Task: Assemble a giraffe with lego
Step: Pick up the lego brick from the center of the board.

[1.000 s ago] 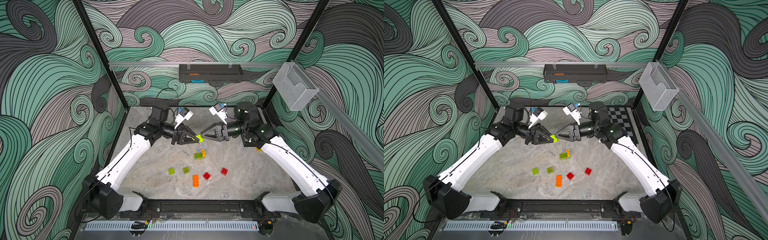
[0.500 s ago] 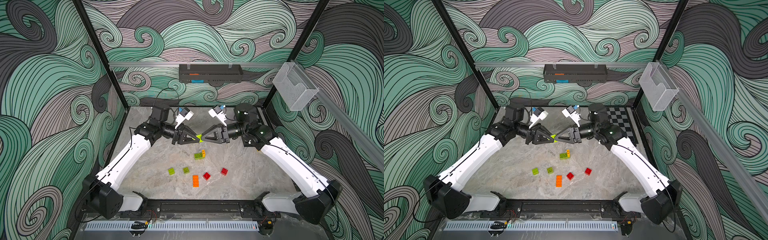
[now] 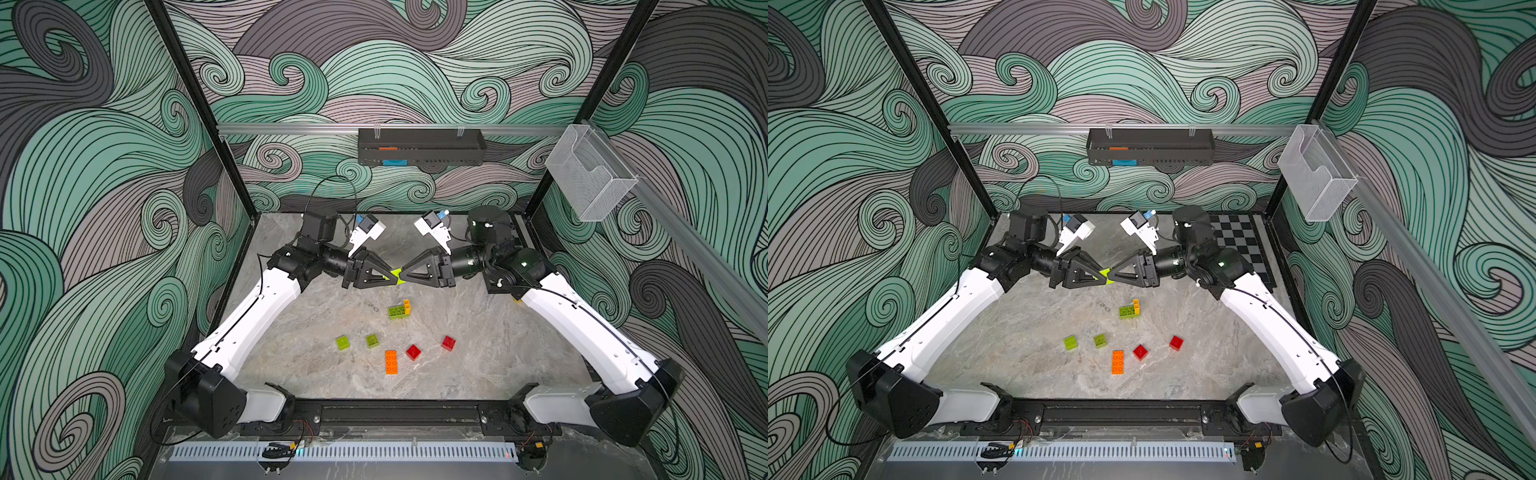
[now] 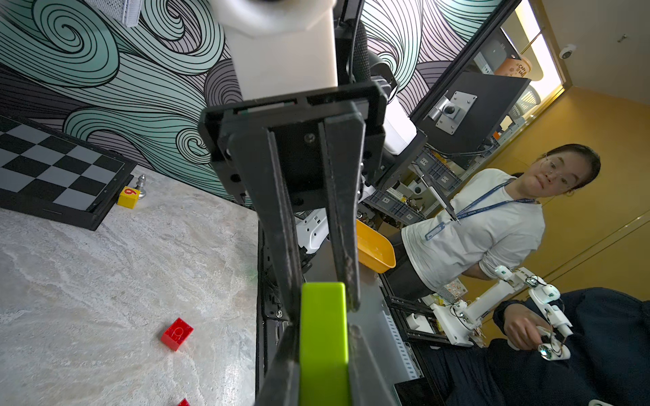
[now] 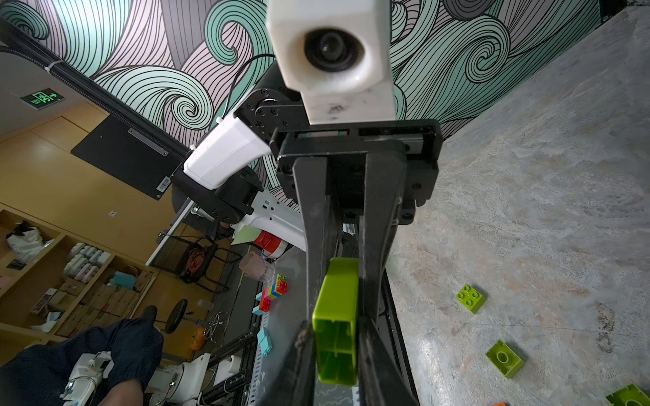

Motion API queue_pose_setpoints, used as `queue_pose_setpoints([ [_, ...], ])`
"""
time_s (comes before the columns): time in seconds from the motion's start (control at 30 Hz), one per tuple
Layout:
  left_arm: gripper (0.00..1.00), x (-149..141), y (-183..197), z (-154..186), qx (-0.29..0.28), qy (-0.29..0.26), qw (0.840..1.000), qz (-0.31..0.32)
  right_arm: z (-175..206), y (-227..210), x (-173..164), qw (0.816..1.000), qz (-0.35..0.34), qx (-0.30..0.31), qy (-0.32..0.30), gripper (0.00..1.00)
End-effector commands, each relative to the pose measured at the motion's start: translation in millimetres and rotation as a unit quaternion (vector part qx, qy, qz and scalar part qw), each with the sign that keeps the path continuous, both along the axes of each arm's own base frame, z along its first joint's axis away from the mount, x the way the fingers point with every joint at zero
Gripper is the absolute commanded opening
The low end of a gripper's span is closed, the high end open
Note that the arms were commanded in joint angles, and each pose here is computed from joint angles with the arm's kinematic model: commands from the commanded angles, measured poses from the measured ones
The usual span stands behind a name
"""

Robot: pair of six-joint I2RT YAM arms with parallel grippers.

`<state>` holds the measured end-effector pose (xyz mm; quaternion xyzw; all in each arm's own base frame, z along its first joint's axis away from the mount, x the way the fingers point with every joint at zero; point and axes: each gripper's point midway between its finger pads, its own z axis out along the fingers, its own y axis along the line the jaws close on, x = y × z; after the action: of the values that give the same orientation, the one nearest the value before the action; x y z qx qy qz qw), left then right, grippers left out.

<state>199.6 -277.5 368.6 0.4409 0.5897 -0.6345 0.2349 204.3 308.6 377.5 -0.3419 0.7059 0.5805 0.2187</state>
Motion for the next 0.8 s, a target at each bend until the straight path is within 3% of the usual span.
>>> queue_pose_setpoints([
  [0.0,0.0,0.5,-2.0,11.0,-0.01,-0.034,0.999,0.005,-13.7,10.7,-8.7,0.999,0.019,-0.023,0.015,0.23],
  [0.27,0.0,1.2,-2.4,7.8,-0.006,-0.031,0.999,0.008,-31.9,5.8,1.1,0.997,-0.013,-0.079,-0.001,0.02],
  [0.3,0.04,2.1,-2.3,7.4,-0.005,-0.03,0.999,0.01,-33.0,5.3,1.6,0.996,-0.014,-0.083,-0.002,0.0],
  [0.43,0.58,4.3,-1.2,4.7,0.0,-0.03,0.999,0.02,-33.5,-1.5,9.4,0.995,-0.036,-0.089,-0.003,0.0],
  [0.53,0.79,6.9,5.3,0.5,0.005,-0.03,0.999,0.036,-32.0,-11.7,18.4,0.994,-0.059,-0.088,0.008,0.0],
  [0.63,0.97,15.3,16.9,-7.7,0.017,-0.033,0.997,0.069,-28.4,-22.2,21.6,0.994,-0.072,-0.085,0.012,0.0],
  [0.77,0.99,31.0,37.7,-24.6,0.049,-0.047,0.989,0.132,-28.5,-32.1,22.3,0.992,-0.084,-0.094,0.018,0.0],
])
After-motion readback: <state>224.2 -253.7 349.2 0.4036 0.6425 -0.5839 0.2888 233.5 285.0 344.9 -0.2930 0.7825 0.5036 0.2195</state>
